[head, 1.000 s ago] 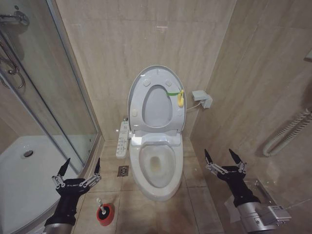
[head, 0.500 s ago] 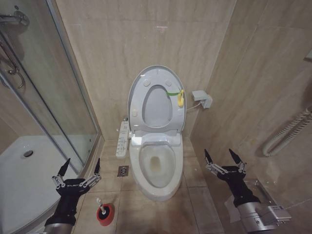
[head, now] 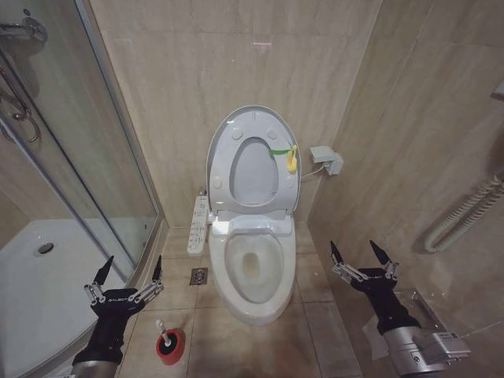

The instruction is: Open the toilet lid, clean the toilet bowl with a toilet brush, close the toilet lid, and flush.

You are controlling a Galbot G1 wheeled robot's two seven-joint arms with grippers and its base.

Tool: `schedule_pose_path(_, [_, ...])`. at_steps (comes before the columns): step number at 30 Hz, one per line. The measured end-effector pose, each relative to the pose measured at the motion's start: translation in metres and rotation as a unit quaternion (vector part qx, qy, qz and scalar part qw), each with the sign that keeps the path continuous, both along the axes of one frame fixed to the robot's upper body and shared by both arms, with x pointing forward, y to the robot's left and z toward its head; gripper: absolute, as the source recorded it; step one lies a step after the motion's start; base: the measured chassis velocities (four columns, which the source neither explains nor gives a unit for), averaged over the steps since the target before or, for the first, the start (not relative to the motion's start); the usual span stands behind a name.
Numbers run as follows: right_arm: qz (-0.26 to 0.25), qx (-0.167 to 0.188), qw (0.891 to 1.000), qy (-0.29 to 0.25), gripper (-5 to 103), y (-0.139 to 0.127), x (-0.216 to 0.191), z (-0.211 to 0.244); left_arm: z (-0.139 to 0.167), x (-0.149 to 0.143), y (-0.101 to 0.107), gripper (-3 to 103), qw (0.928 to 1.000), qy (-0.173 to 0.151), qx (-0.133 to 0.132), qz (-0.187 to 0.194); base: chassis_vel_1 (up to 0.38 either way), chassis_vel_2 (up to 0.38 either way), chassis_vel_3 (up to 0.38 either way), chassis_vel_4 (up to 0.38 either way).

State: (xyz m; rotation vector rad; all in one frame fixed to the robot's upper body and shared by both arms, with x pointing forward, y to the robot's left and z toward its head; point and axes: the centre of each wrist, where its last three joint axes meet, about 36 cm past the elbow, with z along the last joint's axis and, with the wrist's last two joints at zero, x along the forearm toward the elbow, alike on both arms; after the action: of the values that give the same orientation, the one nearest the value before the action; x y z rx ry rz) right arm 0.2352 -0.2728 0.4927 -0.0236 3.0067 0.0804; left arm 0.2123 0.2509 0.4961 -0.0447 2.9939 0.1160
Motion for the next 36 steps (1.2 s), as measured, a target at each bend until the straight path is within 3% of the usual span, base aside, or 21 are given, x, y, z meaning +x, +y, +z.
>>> schedule_pose_path(36, [0.0, 0.0, 1.0, 0.0, 100, 0.0, 0.0, 0.0, 0.0, 0.0, 0.0, 100, 1.0, 0.0, 0.0, 0.0, 0.0, 0.0, 0.0, 0.0])
